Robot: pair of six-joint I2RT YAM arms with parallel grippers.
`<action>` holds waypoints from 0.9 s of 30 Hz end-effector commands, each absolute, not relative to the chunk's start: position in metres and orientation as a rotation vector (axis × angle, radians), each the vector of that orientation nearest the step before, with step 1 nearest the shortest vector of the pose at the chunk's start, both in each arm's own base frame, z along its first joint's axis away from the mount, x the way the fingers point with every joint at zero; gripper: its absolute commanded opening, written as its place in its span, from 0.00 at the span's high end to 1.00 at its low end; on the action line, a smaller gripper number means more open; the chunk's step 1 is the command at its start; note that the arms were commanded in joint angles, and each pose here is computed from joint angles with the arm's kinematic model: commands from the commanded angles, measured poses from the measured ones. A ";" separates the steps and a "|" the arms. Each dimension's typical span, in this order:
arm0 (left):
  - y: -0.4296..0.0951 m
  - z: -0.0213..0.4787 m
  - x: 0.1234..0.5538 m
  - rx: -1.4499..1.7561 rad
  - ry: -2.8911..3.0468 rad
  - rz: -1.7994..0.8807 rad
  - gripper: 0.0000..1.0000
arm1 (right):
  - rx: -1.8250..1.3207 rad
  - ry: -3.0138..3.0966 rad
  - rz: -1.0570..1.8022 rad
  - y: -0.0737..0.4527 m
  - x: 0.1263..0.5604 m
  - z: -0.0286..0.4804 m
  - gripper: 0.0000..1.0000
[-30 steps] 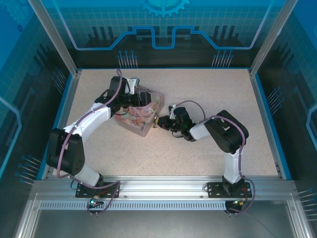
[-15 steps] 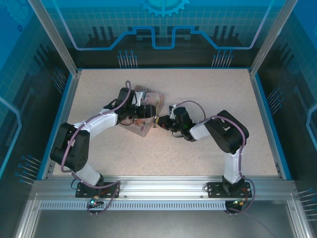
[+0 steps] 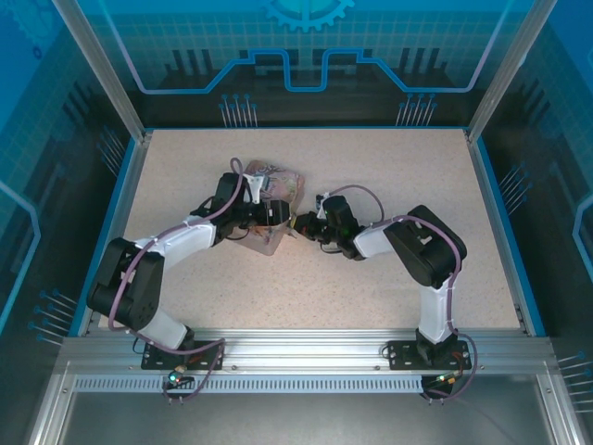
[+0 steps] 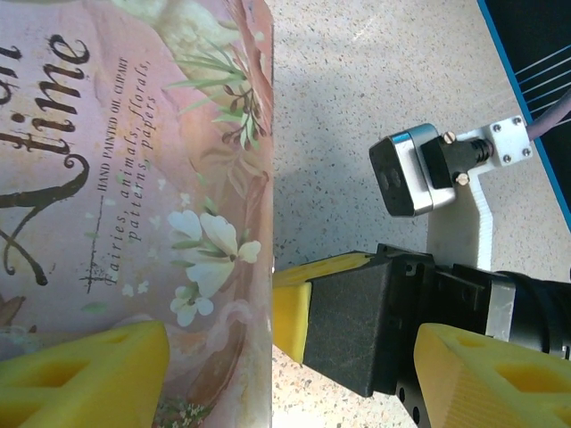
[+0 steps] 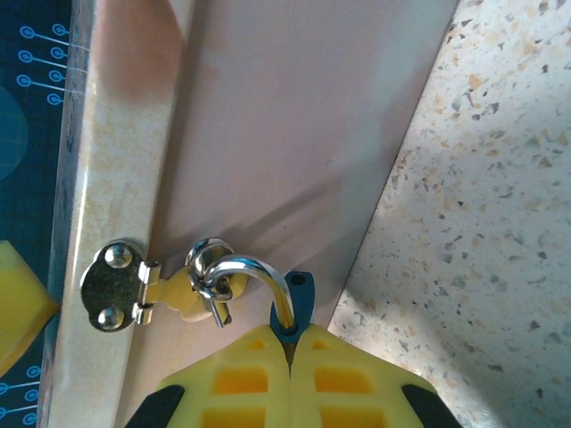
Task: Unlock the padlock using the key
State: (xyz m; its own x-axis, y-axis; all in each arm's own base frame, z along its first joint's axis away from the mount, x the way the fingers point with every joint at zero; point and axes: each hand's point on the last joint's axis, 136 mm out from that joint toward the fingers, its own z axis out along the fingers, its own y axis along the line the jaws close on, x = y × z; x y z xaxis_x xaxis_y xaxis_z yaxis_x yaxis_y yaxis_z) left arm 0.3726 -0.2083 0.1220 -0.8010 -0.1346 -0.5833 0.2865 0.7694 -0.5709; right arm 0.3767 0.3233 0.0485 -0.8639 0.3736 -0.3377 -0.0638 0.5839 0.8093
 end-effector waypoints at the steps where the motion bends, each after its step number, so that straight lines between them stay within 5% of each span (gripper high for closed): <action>1: -0.196 0.066 0.330 0.039 2.588 -0.847 0.26 | 0.297 2.207 1.211 0.313 0.409 0.092 1.00; 27: -0.196 0.070 0.327 0.039 2.578 -0.850 0.25 | 0.183 2.293 0.966 0.292 0.438 0.093 1.00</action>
State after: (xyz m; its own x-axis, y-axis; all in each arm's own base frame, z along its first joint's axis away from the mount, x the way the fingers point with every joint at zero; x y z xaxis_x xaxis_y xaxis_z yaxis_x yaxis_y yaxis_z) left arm 0.3694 -0.2089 0.1229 -0.7958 -0.1336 -0.5906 0.2937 0.7678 -0.5694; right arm 0.4385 0.2971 0.0869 -0.7964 0.3979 -0.4554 -0.0828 0.6742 0.7339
